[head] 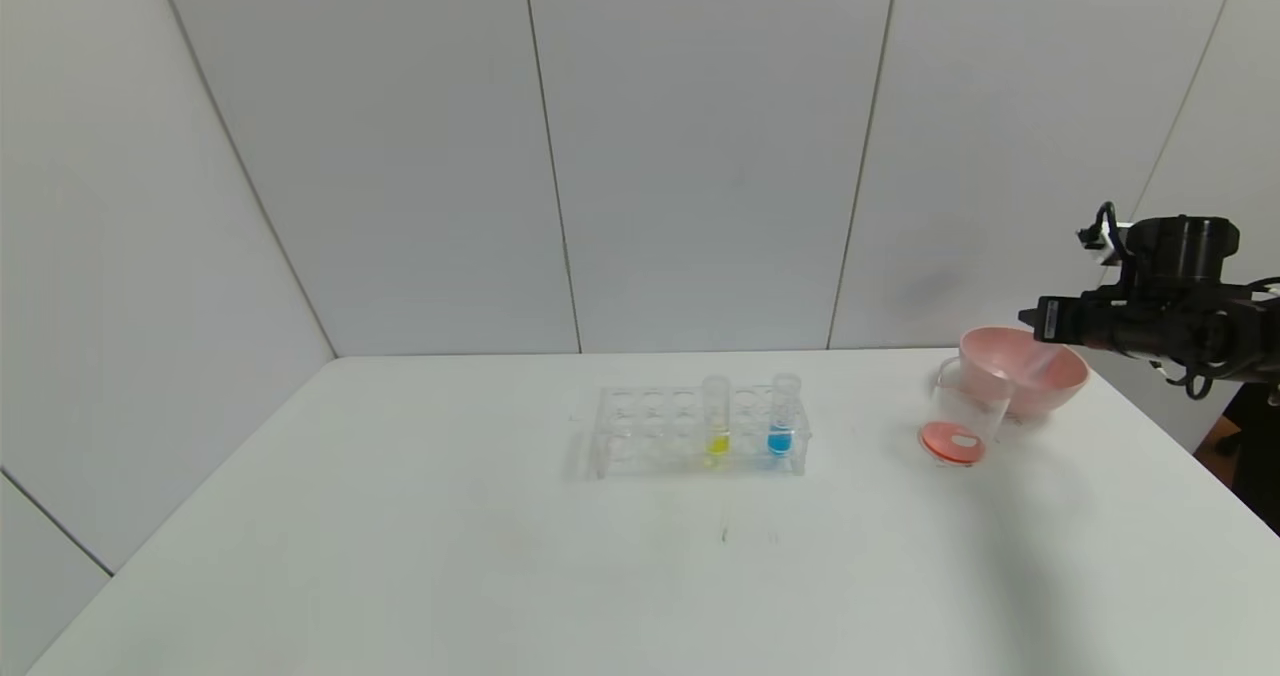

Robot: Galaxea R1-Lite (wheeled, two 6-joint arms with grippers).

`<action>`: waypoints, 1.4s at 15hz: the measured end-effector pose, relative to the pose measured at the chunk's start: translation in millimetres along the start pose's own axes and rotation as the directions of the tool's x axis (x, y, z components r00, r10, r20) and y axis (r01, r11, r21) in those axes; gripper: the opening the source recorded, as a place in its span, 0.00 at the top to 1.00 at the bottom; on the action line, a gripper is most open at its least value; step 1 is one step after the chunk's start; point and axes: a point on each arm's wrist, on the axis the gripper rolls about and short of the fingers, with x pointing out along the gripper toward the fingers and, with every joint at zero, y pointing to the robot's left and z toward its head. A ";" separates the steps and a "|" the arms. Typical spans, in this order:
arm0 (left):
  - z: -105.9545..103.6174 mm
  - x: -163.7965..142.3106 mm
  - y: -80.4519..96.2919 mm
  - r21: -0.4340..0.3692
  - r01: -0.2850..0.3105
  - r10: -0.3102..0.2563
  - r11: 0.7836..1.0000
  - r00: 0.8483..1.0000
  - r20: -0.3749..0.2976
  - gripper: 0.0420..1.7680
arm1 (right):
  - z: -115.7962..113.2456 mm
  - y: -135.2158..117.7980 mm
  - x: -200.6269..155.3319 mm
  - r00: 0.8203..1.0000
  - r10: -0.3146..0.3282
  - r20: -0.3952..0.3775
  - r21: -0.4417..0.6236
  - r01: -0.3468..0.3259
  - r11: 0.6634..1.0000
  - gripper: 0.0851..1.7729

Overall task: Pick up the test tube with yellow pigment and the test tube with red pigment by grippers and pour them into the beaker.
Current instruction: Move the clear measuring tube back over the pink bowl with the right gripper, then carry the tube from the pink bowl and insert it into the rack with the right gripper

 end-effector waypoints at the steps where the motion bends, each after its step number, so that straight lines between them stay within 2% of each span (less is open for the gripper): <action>1: 0.0 0.0 0.0 0.000 0.000 0.000 1.000 1.000 0.000 0.03 | -0.1 -0.4 0.0 1.000 0.000 0.000 0.002 -0.001 1.000 0.42; 6: 0.0 0.0 0.0 0.000 0.000 0.000 1.000 1.000 0.000 0.03 | 0.7 -1.3 -0.3 1.000 -0.001 0.006 0.004 0.001 1.000 0.24; 11: 0.0 0.0 0.0 0.000 0.000 0.000 1.000 1.000 0.000 0.03 | 6.9 -0.9 -10.1 1.000 0.000 0.021 0.004 0.000 1.000 0.14; 15: 0.0 0.0 0.0 -0.001 0.000 0.000 1.000 1.000 0.000 0.03 | 12.2 9.6 -39.0 0.999 0.029 0.024 -0.006 -0.029 1.000 0.10; 21: 0.0 0.0 0.0 0.000 0.000 0.000 1.000 1.000 0.000 0.03 | 4.0 42.1 -101.7 0.994 0.105 -0.012 -0.039 -0.105 0.994 0.07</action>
